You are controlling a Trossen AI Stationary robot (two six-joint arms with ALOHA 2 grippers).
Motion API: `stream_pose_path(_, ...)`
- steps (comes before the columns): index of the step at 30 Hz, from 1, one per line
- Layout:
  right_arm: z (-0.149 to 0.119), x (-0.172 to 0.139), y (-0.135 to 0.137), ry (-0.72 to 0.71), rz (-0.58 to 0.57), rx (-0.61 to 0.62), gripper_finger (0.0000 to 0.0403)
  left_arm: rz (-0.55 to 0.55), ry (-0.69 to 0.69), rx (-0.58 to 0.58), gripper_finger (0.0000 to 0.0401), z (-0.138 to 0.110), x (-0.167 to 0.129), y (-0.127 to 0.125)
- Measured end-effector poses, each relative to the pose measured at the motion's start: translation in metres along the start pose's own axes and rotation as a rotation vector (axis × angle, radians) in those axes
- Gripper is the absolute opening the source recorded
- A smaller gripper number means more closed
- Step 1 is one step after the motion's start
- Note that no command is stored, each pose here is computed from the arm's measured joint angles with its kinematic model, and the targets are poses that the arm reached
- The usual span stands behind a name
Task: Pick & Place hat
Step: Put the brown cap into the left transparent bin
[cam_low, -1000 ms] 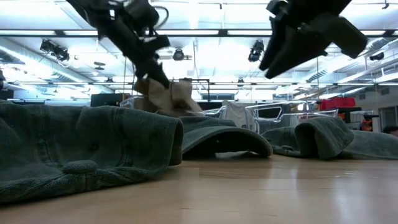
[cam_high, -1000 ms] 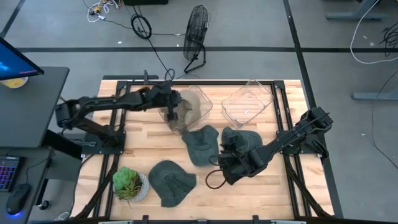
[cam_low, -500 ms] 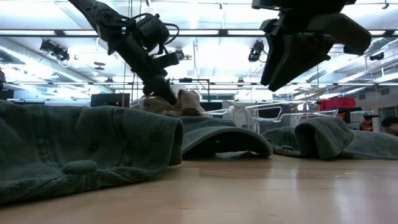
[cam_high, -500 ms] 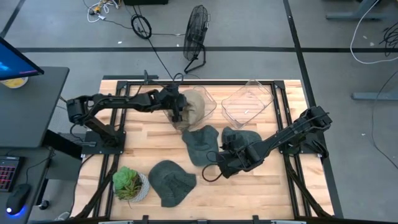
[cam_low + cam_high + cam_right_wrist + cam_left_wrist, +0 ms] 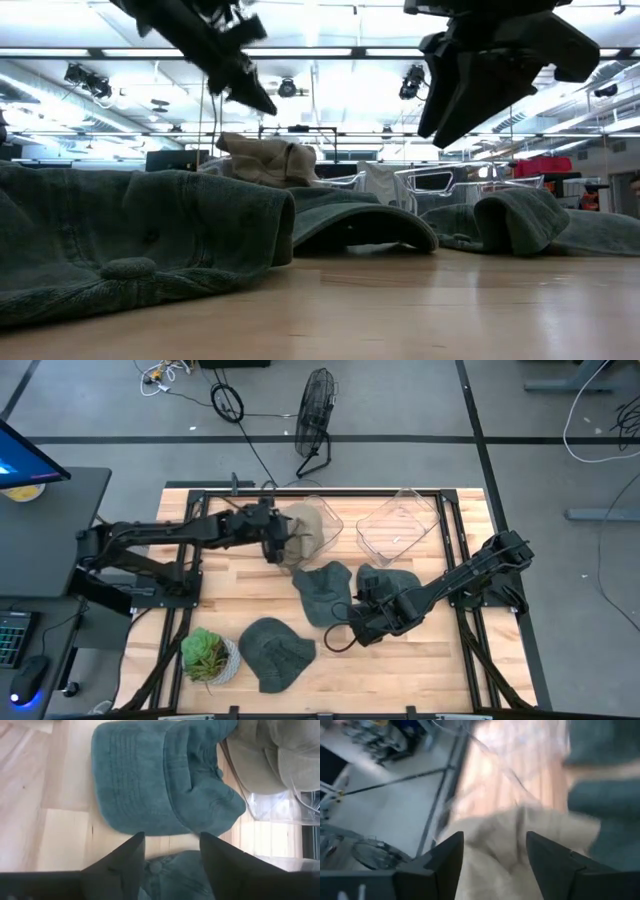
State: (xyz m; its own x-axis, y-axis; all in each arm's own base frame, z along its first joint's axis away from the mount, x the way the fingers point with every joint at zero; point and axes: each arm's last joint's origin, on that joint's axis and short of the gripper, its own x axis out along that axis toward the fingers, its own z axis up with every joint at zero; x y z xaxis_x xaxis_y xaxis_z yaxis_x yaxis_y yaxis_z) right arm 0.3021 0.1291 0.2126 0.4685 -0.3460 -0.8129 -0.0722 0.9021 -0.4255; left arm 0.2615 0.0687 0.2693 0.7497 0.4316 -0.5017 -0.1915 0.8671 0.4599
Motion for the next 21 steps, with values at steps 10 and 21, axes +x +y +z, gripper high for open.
stream_pose_path(10, 0.003, 0.005, -0.008, -0.004, -0.009, 0.028, 0.0226, -0.229, -0.097, -0.074, 0.0152, 0.014, 0.017, -0.045)
stream_pose_path(21, 0.002, 0.006, -0.009, 0.002, -0.011, 0.026, 0.0208, -0.061, 0.076, -0.03, 0.0009, -0.005, 0.056, -0.064)
